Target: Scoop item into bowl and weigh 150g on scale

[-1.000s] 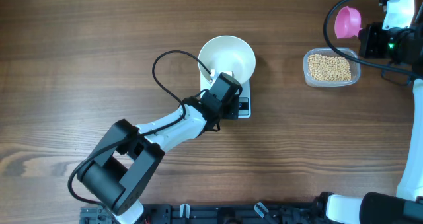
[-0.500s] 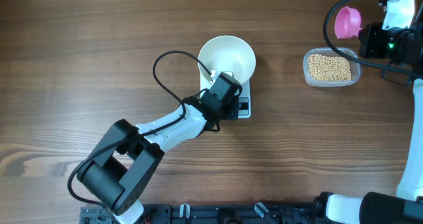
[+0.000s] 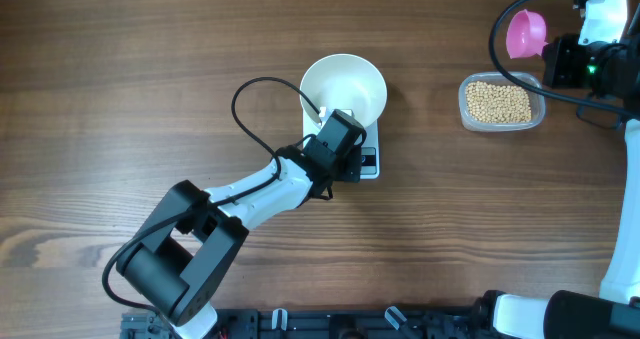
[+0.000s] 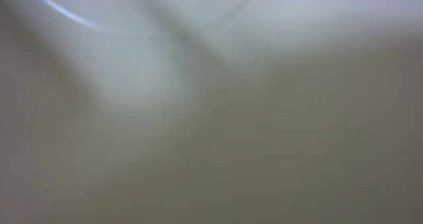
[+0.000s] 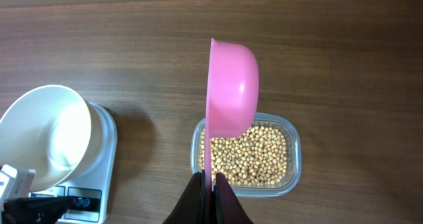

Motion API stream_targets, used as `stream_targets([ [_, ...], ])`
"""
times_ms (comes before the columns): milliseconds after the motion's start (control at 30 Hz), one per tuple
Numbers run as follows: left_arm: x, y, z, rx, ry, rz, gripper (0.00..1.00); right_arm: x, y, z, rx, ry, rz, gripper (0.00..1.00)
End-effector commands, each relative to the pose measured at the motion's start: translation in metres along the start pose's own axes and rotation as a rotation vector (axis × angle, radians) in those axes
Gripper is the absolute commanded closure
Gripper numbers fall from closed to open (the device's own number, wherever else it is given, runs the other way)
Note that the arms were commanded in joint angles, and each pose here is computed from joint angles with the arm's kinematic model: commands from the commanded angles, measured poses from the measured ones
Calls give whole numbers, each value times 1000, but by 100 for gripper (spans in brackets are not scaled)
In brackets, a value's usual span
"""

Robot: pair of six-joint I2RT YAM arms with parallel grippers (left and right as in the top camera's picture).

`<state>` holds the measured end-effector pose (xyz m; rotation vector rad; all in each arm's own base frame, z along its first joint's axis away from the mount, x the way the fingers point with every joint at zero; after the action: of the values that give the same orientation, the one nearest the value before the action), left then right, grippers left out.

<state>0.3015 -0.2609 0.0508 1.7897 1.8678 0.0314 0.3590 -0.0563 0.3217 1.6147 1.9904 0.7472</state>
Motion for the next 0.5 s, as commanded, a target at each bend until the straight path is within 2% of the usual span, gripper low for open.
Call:
stream_targets([
  [0, 7, -11, 10, 39, 32, 15, 96, 0, 0, 3, -1, 18, -8, 96],
  [467, 12, -16, 15, 61, 52, 15, 96, 0, 0, 3, 0, 19, 14, 96],
])
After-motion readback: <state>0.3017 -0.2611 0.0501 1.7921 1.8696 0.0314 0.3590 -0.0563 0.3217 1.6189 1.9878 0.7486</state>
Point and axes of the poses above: each gripper's point midway between its finger pads, its own z axis out along the fingers, its own x axis along the line the jaws close on, y = z × x, the point moved 4 cm from there along -z, back along the fingers, and after that the axes turned 10 degrees about -z, right-handed, at the moved point
